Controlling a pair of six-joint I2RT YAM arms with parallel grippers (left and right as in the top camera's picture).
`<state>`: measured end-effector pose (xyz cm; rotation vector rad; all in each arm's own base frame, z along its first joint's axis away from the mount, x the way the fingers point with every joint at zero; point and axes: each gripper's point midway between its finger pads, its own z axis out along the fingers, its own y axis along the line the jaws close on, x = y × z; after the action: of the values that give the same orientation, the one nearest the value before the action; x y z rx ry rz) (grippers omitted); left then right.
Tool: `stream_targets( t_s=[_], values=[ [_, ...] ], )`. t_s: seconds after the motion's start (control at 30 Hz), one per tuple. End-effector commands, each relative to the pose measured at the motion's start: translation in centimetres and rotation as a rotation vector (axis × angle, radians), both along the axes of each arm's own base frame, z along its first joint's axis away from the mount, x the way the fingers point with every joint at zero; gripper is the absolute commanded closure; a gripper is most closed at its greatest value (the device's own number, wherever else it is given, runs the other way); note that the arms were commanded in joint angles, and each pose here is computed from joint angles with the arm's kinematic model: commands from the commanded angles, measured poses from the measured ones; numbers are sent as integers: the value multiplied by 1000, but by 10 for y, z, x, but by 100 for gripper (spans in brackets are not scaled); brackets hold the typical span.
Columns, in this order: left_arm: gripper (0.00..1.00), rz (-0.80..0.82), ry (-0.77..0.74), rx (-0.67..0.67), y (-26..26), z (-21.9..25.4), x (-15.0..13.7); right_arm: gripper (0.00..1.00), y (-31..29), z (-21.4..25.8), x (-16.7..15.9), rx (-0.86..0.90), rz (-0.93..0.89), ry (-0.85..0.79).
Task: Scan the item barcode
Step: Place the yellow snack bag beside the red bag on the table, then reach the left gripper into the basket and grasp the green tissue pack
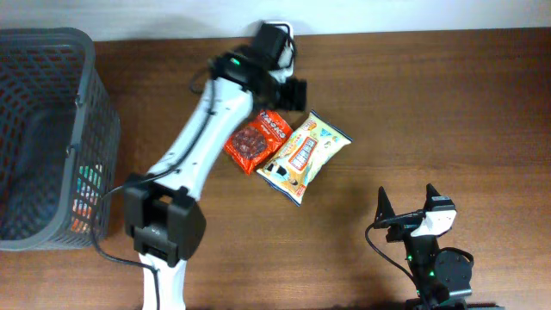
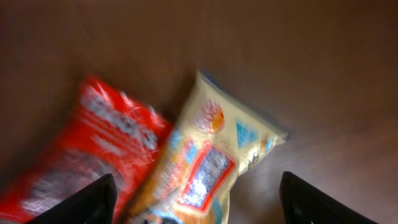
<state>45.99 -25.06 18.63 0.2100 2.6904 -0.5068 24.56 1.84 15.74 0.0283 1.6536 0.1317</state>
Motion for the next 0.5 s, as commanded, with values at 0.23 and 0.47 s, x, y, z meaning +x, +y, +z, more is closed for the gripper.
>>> stream_targets(
  t_s=[0.23,0.47],
  values=[
    [12,719,-356,283,375,202,-20,2,-1,-4,0,3,-5,6],
    [2,1074,17,300,499,136,-123,1,-1,-4,0,3,-5,6]
  ],
)
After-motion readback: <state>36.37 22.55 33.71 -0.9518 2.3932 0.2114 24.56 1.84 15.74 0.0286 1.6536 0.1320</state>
